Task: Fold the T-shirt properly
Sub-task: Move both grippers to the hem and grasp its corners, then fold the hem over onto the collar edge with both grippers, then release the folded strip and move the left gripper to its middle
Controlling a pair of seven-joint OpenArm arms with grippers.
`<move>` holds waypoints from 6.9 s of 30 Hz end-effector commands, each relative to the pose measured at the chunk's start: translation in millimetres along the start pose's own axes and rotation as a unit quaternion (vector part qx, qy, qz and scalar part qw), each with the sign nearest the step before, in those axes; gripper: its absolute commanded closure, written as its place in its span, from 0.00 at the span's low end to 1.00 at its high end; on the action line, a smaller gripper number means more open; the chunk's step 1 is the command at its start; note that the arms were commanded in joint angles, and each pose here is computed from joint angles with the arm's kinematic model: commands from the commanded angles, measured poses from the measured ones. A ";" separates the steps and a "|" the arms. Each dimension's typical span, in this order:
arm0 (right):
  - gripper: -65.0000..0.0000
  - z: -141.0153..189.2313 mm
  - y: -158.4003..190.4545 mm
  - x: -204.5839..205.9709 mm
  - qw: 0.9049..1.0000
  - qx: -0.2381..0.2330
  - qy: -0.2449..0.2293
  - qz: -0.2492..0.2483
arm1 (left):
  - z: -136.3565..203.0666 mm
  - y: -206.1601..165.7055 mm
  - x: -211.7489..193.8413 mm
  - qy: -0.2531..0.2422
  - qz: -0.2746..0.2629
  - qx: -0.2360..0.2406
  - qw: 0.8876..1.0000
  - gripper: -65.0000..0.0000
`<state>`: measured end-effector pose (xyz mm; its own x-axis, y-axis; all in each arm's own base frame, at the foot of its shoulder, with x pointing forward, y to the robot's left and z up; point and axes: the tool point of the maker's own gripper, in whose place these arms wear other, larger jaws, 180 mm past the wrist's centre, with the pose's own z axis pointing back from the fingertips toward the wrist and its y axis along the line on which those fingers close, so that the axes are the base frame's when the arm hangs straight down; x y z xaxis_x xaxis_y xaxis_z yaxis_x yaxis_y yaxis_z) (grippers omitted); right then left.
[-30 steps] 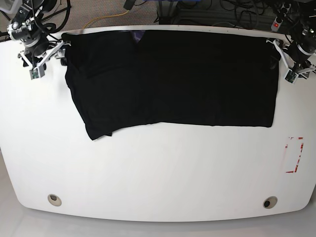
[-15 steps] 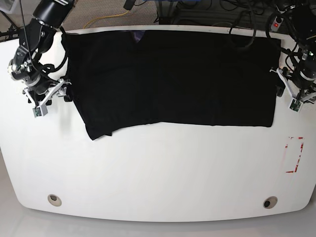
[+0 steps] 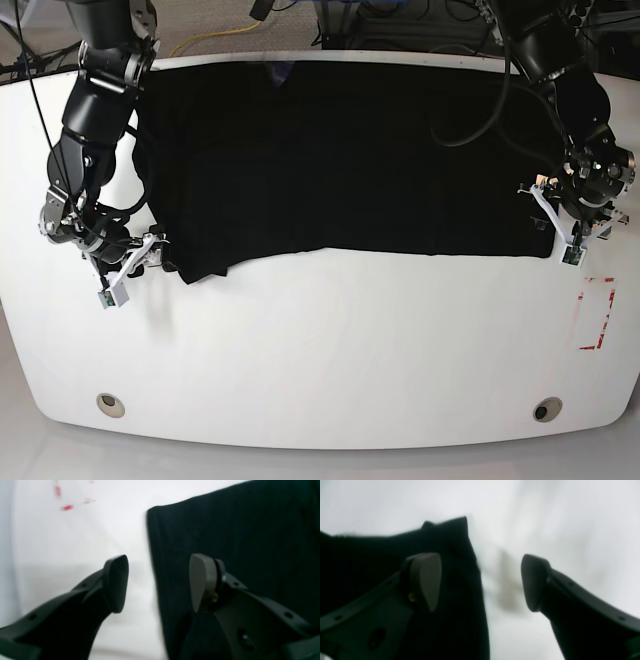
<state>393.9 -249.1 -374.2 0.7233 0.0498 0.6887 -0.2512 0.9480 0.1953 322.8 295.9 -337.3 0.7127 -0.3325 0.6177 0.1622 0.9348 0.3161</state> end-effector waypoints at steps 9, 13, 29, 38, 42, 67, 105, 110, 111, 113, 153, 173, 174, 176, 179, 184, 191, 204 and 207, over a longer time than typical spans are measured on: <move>0.29 -36.5 3.8 40.0 0.999 0.041 -0.031 -0.014 | -39.1 -2.3 31.7 -0.064 0.047 -0.043 0.996 0.44; 0.38 -42.0 8.6 40.3 0.998 0.047 -0.030 -0.013 | -44.7 -2.6 28.8 -0.071 0.053 -0.049 0.995 0.44; 0.41 -47.1 17.6 39.0 0.998 0.055 -0.031 -0.015 | -79.2 15.6 40.4 -0.081 0.168 -0.013 0.982 0.27; 0.39 -47.4 7.3 38.4 0.998 0.028 -0.030 -0.037 | -97.7 10.0 13.7 -0.055 0.186 -0.031 0.981 0.27; 0.39 -47.4 6.8 40.9 0.998 0.028 -0.037 -0.038 | -102.1 8.2 1.1 -0.040 0.189 -0.038 0.980 0.27; 1.00 -46.3 15.6 20.5 0.998 0.042 -0.032 -0.026 | -87.1 -5.4 22.9 -0.075 0.120 -0.095 0.985 0.96; 1.00 110.1 48.9 1.4 0.979 -0.069 -0.034 0.191 | 19.4 11.8 9.9 -0.052 -0.025 0.025 0.998 0.98; 1.00 119.4 51.5 -25.1 0.986 -0.048 -0.023 0.157 | 33.2 10.8 -9.0 -0.012 -0.042 0.037 0.998 0.98; 1.00 121.0 50.6 -31.2 0.987 -0.047 -0.018 0.151 | 36.2 10.2 -14.3 -0.003 -0.045 0.039 0.998 0.98; 1.00 123.4 50.3 -46.1 0.990 -0.042 -0.007 0.136 | 39.1 8.0 -23.3 0.010 -0.050 0.038 0.998 0.98; 0.41 123.0 93.6 -79.4 0.998 0.013 -0.029 0.059 | 61.8 -55.4 -55.0 0.000 -0.065 -0.080 0.995 0.32; 0.80 58.9 53.5 -169.0 0.995 -0.002 0.098 -0.007 | 14.2 -65.9 -124.7 0.123 -0.048 -0.100 0.986 0.32; 0.80 56.5 48.0 -168.2 0.995 -0.004 0.098 -0.010 | 9.2 -70.8 -122.6 0.121 -0.048 -0.108 0.986 0.32; 0.80 50.9 33.1 -160.3 0.996 -0.009 0.090 -0.018 | -3.1 -81.2 -112.6 0.112 -0.051 -0.126 0.984 0.32; 0.80 44.4 15.2 -144.8 0.997 -0.016 0.069 -0.025 | -14.2 -85.8 -94.6 0.097 -0.055 -0.136 0.984 0.32; 0.80 31.2 -3.5 -114.6 0.998 -0.016 0.056 -0.015 | -19.8 -82.4 -66.9 0.068 -0.050 -0.132 0.988 0.32; 0.80 25.2 -1.9 -84.9 0.999 -0.011 0.041 0.014 | 4.3 -65.5 -16.4 -0.027 0.022 -0.143 0.989 0.31; 0.80 20.5 6.9 -83.8 0.999 0.000 0.036 0.009 | 3.1 -38.0 -25.7 -0.057 0.178 -0.175 0.967 0.21; 0.80 20.5 6.9 -83.8 0.999 0.000 0.036 0.009 | -6.7 -44.6 -39.0 -0.037 0.198 -0.188 0.961 0.21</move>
<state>317.0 -245.1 -419.8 0.7593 0.0669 0.6473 -0.2642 0.9407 0.2127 286.4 263.6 -379.0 0.7302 0.0320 0.6824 0.1451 0.9689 -0.2007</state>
